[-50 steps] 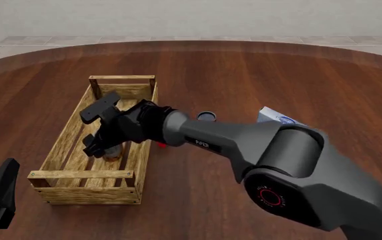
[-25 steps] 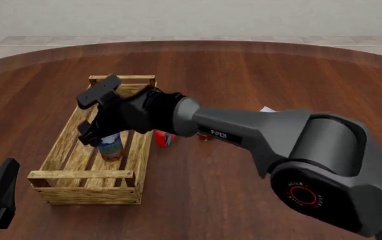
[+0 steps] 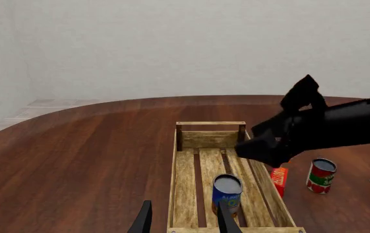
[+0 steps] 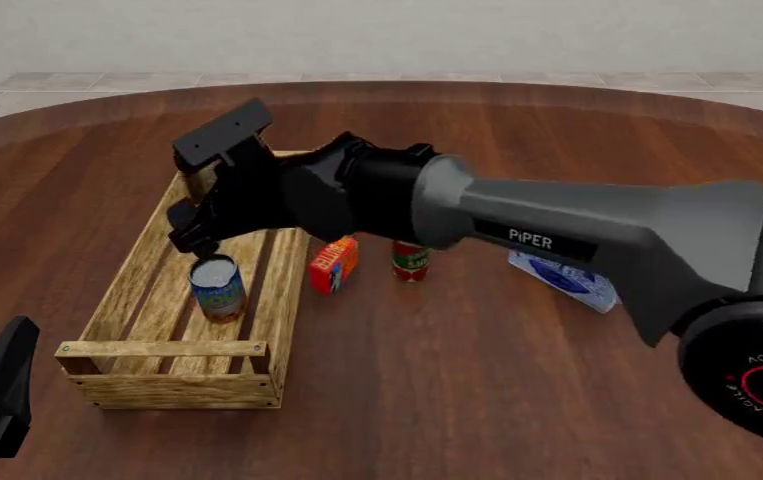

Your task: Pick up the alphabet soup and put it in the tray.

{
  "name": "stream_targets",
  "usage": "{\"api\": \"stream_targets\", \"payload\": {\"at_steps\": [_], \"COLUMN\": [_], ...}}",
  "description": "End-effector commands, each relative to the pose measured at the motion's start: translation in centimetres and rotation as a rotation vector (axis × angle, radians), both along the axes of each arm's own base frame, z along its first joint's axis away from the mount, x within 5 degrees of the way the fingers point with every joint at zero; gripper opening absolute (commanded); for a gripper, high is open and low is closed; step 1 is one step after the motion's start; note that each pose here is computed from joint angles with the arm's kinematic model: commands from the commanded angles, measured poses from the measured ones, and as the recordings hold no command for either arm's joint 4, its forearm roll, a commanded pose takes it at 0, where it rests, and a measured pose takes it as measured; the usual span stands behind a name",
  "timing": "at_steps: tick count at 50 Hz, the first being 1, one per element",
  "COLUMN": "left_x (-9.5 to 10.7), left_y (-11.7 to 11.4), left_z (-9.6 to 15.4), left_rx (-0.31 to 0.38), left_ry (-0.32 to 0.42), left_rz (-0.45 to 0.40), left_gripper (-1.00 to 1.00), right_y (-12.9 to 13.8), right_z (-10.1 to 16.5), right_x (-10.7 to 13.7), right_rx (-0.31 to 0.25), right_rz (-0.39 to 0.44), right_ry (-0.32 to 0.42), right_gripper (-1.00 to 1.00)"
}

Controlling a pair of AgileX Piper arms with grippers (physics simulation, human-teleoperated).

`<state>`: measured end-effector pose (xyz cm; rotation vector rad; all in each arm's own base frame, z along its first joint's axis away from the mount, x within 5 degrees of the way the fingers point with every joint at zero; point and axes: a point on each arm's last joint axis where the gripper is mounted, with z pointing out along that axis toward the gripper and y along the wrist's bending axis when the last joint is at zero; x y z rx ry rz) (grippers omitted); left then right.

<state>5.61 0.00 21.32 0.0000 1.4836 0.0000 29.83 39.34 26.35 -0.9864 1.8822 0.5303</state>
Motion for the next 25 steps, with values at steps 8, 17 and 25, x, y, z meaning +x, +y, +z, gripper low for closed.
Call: {"api": "stream_targets", "payload": {"at_steps": [8,17,25], "left_x": [0.0,0.0,0.0], "left_y": [0.0,0.0,0.0], "left_z": [0.0,0.0,0.0], "left_rx": [0.0,0.0,0.0], "left_ry": [0.0,0.0,0.0], "left_rz": [0.0,0.0,0.0], "left_gripper": [1.0,1.0,1.0], "right_y": [-2.8,-4.5,-6.6], "right_z": [2.8,4.3,5.3], "right_x": [-2.0,-3.7,-4.5], "right_rx": [0.066,0.108,0.145], "right_rz": [-0.005,0.001,-0.013], "right_ry": [-0.042,-0.07,-0.102], "right_gripper": [1.0,1.0,1.0]}}
